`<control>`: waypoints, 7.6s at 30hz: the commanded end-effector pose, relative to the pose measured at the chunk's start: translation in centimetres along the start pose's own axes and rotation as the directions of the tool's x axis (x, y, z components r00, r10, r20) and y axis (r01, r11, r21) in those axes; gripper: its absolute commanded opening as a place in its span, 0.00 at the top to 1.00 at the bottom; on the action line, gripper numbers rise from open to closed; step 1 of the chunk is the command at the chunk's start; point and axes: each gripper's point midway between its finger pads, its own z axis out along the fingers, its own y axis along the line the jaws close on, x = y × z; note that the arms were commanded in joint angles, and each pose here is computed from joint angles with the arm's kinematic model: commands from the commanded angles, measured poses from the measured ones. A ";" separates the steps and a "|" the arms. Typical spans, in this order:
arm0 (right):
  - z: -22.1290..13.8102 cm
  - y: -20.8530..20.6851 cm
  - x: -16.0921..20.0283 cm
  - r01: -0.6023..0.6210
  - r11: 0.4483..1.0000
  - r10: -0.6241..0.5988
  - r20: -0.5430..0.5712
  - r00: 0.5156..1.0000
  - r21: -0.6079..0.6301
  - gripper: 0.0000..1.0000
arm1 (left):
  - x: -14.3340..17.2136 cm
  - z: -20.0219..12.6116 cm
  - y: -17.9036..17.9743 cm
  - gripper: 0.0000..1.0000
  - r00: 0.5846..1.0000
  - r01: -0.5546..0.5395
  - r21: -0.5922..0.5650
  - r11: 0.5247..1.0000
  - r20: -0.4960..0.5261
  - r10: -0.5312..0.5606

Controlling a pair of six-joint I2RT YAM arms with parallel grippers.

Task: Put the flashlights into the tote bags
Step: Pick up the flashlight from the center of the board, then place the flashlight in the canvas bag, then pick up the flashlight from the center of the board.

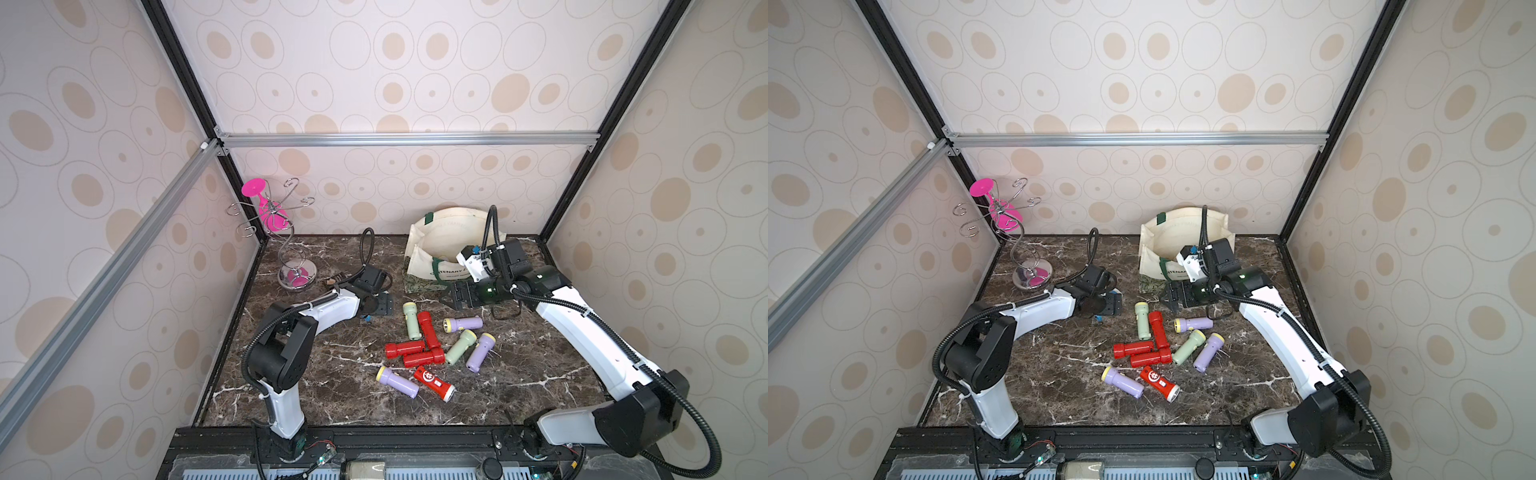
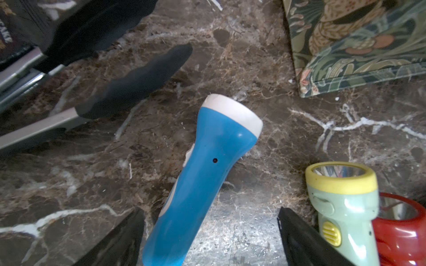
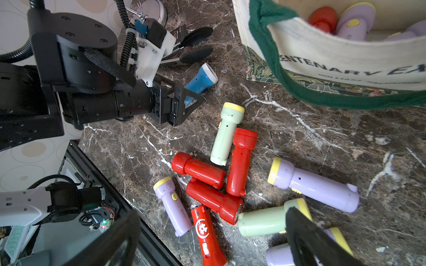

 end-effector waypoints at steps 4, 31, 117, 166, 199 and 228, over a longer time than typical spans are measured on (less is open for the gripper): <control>-0.1 0.9 -1.1 0.029 0.999 -0.029 0.007 1.000 -0.031 0.00 | -0.4 1.2 0.9 0.12 0.999 -0.048 -0.050 0.998 -0.028 0.046; 0.0 1.6 -1.9 0.024 0.997 -0.023 0.011 1.000 -0.072 0.02 | 3.8 3.1 0.0 0.95 0.992 -0.022 0.040 0.999 -0.127 0.027; -5.1 2.1 -8.7 -0.005 0.997 0.023 0.212 0.977 -0.082 1.00 | -2.7 -18.7 -18.2 0.00 0.954 -0.195 0.761 0.619 0.294 -0.062; 8.1 -14.7 -20.7 -0.089 0.934 0.034 0.161 0.986 0.345 1.00 | 0.0 -17.7 -9.0 0.00 0.967 -0.136 0.437 0.889 0.253 0.024; 10.1 -16.6 -20.0 -0.058 0.919 0.013 0.119 0.993 0.391 0.27 | 0.0 -17.0 -8.5 0.00 0.971 -0.104 0.438 0.893 0.238 -0.003; -0.6 0.6 -16.3 0.105 0.968 -0.143 0.157 0.977 0.227 0.19 | 9.3 -11.3 -4.4 0.10 0.994 0.105 0.328 0.939 -0.047 -0.095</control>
